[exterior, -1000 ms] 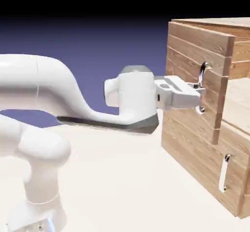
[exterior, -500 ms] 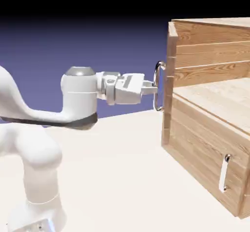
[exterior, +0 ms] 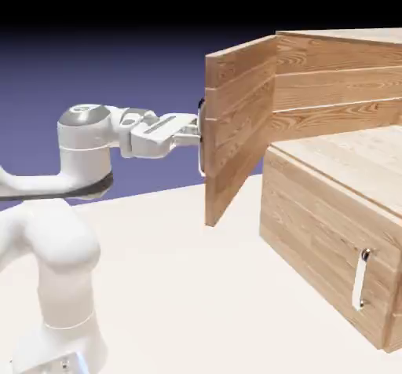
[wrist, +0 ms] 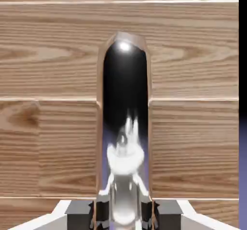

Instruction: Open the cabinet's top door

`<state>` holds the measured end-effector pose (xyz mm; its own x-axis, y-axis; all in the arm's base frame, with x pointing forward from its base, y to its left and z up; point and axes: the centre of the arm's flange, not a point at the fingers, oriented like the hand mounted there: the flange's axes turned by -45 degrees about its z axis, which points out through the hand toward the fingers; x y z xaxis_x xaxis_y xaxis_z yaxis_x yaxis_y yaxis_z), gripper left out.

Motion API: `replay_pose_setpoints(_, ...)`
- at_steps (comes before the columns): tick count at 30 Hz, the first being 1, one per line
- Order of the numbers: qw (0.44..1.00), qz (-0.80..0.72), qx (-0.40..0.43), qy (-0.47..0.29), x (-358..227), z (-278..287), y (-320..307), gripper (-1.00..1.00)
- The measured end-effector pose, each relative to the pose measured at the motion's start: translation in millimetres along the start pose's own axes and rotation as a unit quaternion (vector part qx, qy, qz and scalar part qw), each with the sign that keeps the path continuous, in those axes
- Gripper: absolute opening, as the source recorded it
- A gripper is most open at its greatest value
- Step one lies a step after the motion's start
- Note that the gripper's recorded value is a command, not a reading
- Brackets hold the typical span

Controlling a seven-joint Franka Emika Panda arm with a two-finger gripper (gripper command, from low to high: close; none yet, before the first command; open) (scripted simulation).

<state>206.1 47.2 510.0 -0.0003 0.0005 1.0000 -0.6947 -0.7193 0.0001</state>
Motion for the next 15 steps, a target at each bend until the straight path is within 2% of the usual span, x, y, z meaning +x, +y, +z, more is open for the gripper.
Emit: replay_pose_setpoints(15, 0.993, 0.0, -0.117, 0.0, 0.1, -108.9, -47.4, -1.0)
